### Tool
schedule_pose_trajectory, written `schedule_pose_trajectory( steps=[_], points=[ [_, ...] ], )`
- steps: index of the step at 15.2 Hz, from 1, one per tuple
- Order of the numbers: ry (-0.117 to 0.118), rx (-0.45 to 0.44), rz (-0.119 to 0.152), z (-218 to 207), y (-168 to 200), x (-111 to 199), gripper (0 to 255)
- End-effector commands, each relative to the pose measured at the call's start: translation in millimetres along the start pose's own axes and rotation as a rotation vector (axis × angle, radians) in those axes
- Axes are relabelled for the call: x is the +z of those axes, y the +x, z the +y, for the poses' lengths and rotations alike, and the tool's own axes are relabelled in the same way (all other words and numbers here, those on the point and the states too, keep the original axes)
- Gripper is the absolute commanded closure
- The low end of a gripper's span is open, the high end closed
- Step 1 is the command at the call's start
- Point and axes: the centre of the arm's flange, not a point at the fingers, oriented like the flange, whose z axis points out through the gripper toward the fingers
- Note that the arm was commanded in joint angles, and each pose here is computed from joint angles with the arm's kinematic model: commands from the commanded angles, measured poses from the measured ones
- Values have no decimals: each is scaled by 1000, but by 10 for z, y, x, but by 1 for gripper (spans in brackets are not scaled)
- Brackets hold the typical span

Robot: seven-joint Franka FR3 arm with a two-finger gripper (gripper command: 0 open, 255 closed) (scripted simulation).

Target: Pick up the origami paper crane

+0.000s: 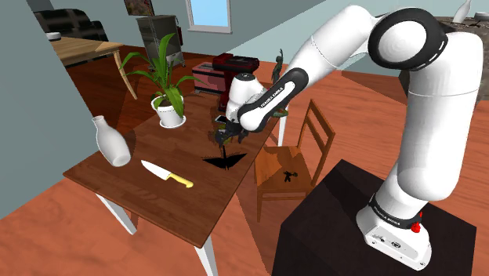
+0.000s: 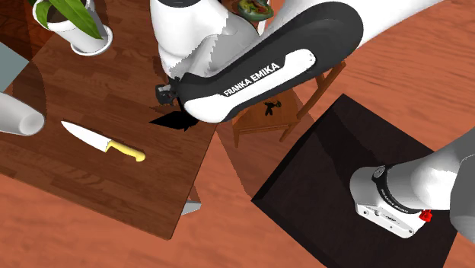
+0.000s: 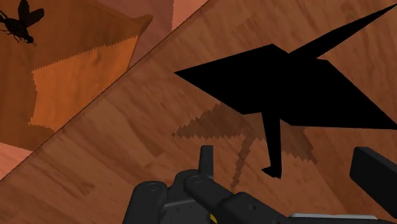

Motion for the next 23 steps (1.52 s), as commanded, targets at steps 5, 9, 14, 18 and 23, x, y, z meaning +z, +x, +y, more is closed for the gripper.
schedule_pose_trajectory(
  steps=[5, 9, 14, 18, 23],
  points=[
    [7, 31, 7, -164, 155, 457, 0],
    [7, 31, 7, -135, 112, 661, 0],
    [7, 31, 7, -115, 90, 743, 255],
    [7, 31, 7, -115, 87, 744, 255],
    [7, 31, 7, -130, 105, 691, 255]
  ],
)
